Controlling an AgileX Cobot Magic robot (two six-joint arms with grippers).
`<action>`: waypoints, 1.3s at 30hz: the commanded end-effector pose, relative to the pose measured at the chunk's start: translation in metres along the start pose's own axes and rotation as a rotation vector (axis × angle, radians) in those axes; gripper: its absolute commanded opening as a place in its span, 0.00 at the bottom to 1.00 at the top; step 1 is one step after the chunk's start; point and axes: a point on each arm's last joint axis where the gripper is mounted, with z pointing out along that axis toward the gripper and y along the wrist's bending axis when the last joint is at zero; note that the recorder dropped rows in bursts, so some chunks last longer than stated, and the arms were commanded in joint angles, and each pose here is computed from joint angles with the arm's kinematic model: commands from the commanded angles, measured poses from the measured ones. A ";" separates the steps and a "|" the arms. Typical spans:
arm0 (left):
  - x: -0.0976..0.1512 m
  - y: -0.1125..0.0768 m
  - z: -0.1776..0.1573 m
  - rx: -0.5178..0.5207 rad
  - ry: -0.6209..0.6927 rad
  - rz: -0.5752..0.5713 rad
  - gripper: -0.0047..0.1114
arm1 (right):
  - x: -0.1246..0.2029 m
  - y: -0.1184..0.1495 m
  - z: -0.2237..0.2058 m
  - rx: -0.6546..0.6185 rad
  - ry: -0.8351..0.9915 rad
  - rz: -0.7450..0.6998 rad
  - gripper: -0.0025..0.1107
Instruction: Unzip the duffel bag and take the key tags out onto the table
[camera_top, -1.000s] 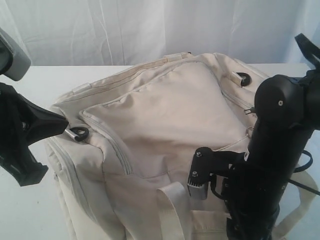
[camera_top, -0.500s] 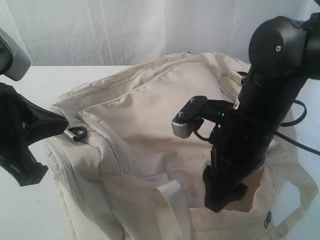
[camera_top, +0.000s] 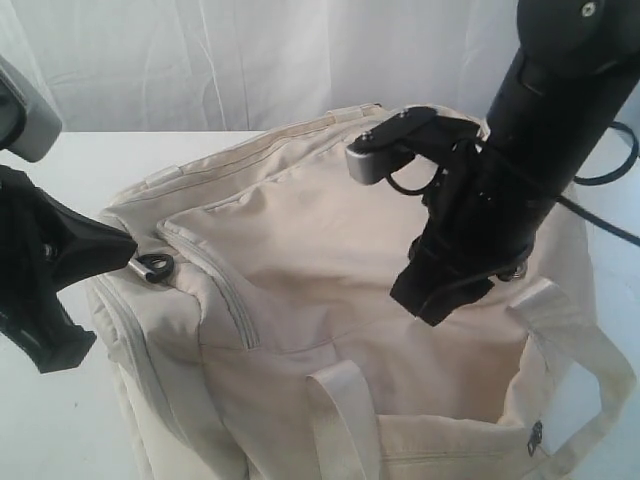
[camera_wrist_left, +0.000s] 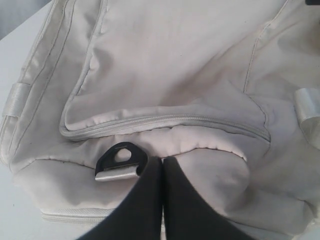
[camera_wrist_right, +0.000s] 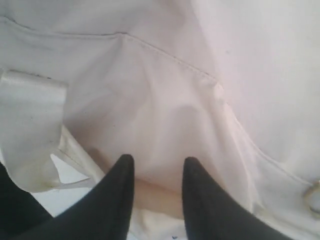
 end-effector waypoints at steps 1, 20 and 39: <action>-0.002 -0.001 -0.003 0.006 -0.016 0.024 0.04 | 0.010 -0.006 -0.042 0.206 -0.215 0.153 0.12; -0.165 -0.001 0.111 0.559 -0.110 0.550 0.04 | 0.141 -0.007 -0.037 0.541 -0.707 0.619 0.02; -0.156 -0.079 0.232 0.411 -0.315 0.845 0.58 | 0.161 -0.021 -0.025 0.717 -0.698 0.807 0.02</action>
